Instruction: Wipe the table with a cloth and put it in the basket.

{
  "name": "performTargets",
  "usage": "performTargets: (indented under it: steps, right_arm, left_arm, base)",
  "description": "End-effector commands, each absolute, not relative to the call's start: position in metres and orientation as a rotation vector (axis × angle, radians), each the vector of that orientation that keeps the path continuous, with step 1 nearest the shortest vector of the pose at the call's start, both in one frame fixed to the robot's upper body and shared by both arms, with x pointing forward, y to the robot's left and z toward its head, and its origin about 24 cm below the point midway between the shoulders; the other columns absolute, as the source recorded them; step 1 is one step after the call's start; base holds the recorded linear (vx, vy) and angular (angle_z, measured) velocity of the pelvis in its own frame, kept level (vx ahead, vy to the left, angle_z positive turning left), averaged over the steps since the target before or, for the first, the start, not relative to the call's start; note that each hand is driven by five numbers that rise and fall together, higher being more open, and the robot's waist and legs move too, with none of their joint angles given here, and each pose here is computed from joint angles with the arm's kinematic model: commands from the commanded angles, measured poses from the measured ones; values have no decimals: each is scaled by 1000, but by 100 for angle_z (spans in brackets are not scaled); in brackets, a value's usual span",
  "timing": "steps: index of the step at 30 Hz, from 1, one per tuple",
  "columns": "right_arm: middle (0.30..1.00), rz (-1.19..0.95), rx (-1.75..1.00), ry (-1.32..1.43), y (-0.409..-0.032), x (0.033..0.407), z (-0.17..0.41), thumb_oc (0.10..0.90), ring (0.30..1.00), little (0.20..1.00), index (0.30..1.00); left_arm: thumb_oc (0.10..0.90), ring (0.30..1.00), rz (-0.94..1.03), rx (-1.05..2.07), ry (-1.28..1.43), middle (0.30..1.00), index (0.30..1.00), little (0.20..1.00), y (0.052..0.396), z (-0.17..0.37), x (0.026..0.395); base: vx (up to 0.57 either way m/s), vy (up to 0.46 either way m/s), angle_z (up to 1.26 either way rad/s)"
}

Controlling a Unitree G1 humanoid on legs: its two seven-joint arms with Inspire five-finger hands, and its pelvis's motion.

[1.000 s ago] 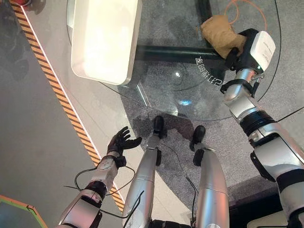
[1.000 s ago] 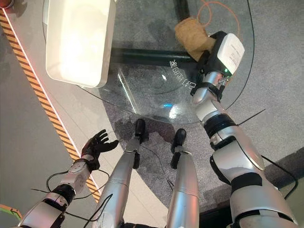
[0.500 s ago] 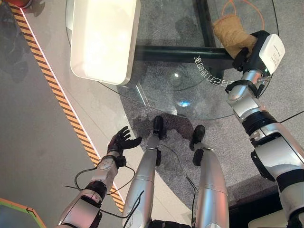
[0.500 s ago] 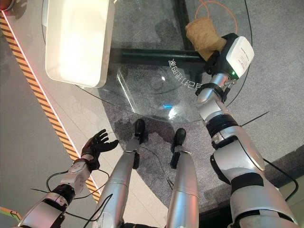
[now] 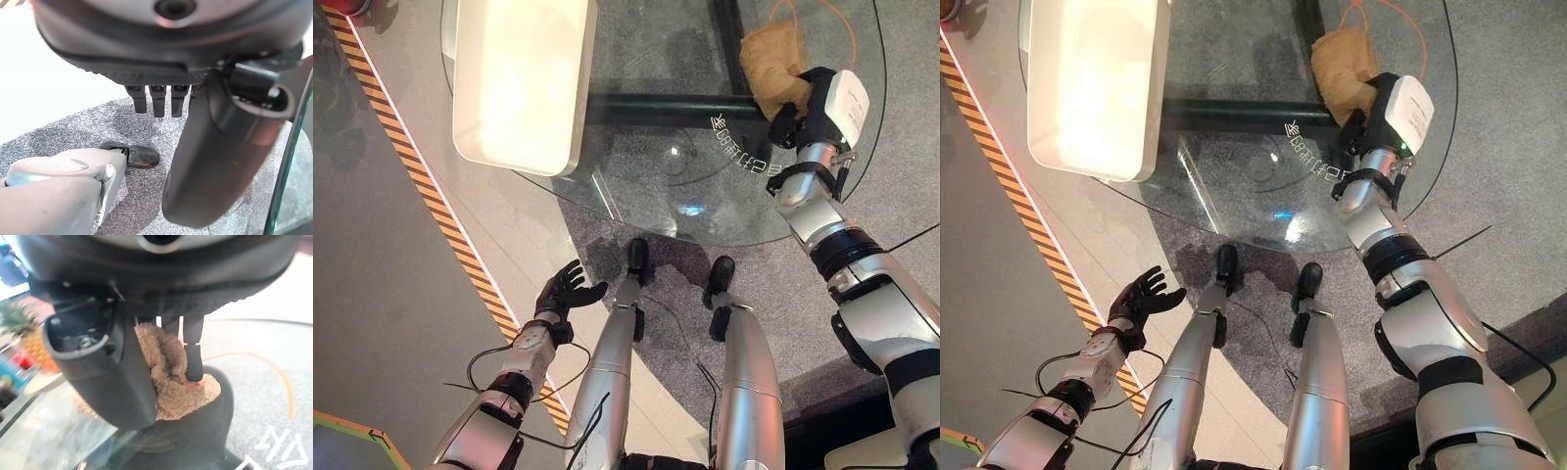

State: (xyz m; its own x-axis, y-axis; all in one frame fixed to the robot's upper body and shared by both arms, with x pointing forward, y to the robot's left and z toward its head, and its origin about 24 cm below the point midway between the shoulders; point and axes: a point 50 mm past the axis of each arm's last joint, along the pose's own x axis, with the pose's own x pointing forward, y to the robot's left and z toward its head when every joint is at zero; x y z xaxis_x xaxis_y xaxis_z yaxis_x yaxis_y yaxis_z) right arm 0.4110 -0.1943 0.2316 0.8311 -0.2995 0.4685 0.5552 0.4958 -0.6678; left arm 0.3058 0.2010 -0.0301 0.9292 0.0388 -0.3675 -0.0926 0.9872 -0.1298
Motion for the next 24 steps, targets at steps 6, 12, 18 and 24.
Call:
performTargets:
  steps: [6,12,18,24]
  right_arm:
    - [300,-47,-1012,-605,-85,398,239,100,300,200,300]
    - [300,78,-985,-603,-62,390,225,100,300,200,300]
    - [300,168,-968,-591,-47,383,213,100,300,200,300]
    - [300,232,-978,-552,-40,379,197,100,300,200,300]
  left_arm:
    - [800,900,113,-145,356,900,900,900,202,-35,300]
    - [800,900,105,-151,351,900,900,900,197,-34,301]
    - [800,900,109,-155,353,900,900,900,193,-34,302]
    - [800,900,113,-156,350,900,900,900,191,-34,303]
  base:
    - [0,0,0]
    - [0,6,1]
    - [1,3,1]
    - [0,0,0]
